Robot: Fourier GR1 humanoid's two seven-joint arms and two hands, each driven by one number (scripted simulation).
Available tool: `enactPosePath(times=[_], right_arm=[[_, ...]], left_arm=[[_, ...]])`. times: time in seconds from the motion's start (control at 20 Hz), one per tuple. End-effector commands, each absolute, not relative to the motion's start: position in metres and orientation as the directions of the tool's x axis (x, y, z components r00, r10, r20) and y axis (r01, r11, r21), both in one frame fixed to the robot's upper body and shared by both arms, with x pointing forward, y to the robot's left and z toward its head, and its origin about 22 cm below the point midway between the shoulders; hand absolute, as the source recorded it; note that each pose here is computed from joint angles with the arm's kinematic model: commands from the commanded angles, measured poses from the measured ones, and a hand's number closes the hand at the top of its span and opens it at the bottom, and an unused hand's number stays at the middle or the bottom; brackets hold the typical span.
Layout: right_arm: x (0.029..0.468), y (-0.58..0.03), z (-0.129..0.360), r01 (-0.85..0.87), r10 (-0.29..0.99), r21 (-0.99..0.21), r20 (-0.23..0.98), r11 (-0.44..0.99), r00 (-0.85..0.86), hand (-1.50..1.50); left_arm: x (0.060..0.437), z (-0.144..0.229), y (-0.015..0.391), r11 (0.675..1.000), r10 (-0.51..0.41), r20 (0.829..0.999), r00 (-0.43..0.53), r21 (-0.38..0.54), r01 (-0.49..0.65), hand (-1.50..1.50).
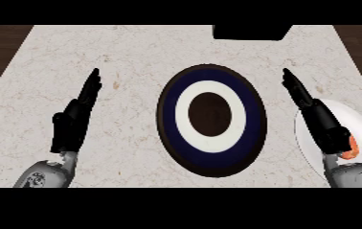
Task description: Pick the squash from the plate and place it in the plate
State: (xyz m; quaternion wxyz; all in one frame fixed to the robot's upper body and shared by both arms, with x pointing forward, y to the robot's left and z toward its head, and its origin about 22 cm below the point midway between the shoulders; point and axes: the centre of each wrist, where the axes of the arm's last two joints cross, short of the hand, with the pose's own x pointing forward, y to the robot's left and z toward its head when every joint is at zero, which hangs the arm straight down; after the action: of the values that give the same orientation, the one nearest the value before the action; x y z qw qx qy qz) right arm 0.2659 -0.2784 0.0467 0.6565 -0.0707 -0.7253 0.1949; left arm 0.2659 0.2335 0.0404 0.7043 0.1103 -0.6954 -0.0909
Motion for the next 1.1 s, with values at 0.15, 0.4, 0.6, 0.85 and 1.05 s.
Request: enactPosePath(times=[0.15,0.4,0.6,0.85,1.05], right_arm=[[0.269,-0.309,0.065,-0.264,-0.199,0.151,0.966,0.953,-0.164,-1.50],[0.253,-0.416,0.079,0.088,-0.119,0.155,0.939,0.984,-0.322,-1.50],[0.206,-0.442,0.041,0.123,-0.249,0.323,0.878,0.938,-0.409,-1.50],[0.162,-0.487,0.059,0.056,-0.252,0.299,0.879,0.953,-0.405,-1.50],[0.157,-0.523,0.072,-0.073,-0.143,0.128,0.951,0.989,-0.273,-1.50]], left_arm=[[0.251,0.027,0.287,0.898,-0.422,0.906,0.039,0.423,-0.121,0.00],[0.223,0.006,0.314,0.873,-0.469,0.880,0.070,0.474,-0.111,0.00],[0.216,0.008,0.323,0.873,-0.467,0.882,0.064,0.471,-0.125,0.00],[0.204,-0.001,0.333,0.873,-0.469,0.882,0.055,0.472,-0.124,0.00],[0.206,-0.004,0.330,0.873,-0.472,0.880,0.057,0.475,-0.113,0.00]])
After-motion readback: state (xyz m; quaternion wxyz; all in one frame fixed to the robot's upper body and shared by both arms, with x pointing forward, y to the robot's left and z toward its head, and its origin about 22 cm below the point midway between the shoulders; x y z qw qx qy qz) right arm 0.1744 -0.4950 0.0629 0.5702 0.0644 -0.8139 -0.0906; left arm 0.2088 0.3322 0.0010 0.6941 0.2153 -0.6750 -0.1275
